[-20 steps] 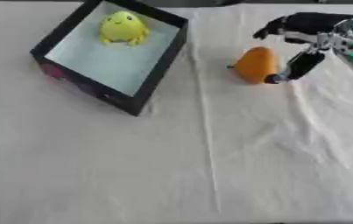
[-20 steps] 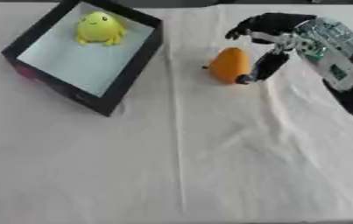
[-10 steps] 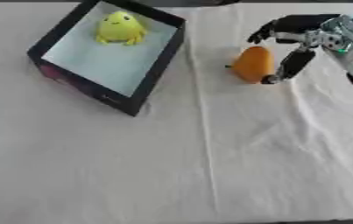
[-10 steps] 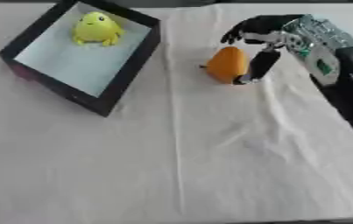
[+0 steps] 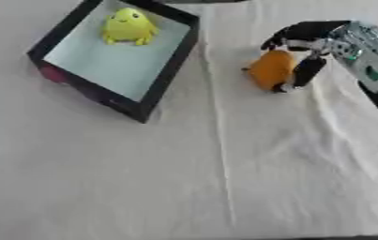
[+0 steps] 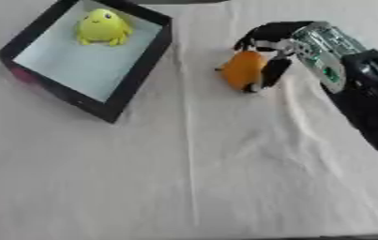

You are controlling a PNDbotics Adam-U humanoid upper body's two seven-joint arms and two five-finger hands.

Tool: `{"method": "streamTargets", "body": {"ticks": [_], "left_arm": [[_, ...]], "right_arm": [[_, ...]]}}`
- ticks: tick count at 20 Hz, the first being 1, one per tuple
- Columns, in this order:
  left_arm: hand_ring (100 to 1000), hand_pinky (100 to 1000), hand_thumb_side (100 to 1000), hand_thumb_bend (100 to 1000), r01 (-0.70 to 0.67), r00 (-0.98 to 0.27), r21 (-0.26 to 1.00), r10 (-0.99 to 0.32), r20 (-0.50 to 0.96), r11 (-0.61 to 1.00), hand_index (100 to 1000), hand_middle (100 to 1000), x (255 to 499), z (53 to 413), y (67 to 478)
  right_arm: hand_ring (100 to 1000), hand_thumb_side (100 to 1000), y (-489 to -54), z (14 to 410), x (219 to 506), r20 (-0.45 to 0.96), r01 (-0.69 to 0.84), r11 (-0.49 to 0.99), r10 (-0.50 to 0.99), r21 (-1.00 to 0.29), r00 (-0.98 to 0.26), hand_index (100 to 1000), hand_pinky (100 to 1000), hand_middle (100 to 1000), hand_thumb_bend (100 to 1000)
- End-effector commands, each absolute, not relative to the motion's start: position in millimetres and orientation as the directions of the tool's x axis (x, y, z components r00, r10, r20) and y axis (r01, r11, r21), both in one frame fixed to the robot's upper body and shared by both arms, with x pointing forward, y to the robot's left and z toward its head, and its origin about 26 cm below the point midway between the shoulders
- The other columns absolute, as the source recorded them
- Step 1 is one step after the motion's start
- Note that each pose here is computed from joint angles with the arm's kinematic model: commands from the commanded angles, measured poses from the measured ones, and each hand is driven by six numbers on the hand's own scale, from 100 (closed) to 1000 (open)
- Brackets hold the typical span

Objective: Pick up objects on the table and place them in the box.

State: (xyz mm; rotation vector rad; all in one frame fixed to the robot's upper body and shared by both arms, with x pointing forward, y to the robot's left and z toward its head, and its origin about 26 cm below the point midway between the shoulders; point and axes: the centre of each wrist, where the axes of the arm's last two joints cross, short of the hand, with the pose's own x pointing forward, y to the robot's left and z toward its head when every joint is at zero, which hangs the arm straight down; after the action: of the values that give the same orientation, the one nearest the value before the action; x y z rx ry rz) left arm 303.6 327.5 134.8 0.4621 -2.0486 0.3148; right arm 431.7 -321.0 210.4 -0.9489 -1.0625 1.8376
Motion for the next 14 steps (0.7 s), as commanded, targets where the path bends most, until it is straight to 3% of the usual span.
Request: {"method": "streamTargets", "body": {"ticks": [1,3,6,10,14], "left_arm": [[581,808,644,448,-0.439,-0.472,-0.025,-0.207,0.857,0.898,781,773,302.9,142.2,328.3],[581,809,644,447,-0.439,-0.472,-0.026,-0.206,0.857,0.898,781,773,302.9,142.1,328.3],[581,809,644,446,-0.44,-0.471,-0.025,-0.207,0.858,0.898,781,773,302.8,142.0,328.8],[580,809,645,443,-0.44,-0.47,-0.024,-0.207,0.858,0.898,780,773,302.7,141.9,328.9],[580,809,646,440,-0.442,-0.469,-0.022,-0.21,0.858,0.897,780,772,302.6,141.8,329.5]], "right_arm": [[854,294,-328.0,216.3,434.4,-0.246,-0.243,-0.35,0.896,-0.905,-0.37,923,893,789,469],[830,252,-328.3,214.7,435.7,-0.248,-0.239,-0.346,0.899,-0.908,-0.36,905,884,738,442],[775,156,-328.9,214.5,435.5,-0.231,-0.222,-0.318,0.909,-0.922,-0.346,793,861,597,408],[707,202,-328.4,220.0,430.2,-0.195,-0.173,-0.264,0.922,-0.949,-0.334,692,828,510,416],[648,169,-325.4,227.7,421.7,-0.166,-0.131,-0.225,0.92,-0.965,-0.355,639,808,470,410]]}}
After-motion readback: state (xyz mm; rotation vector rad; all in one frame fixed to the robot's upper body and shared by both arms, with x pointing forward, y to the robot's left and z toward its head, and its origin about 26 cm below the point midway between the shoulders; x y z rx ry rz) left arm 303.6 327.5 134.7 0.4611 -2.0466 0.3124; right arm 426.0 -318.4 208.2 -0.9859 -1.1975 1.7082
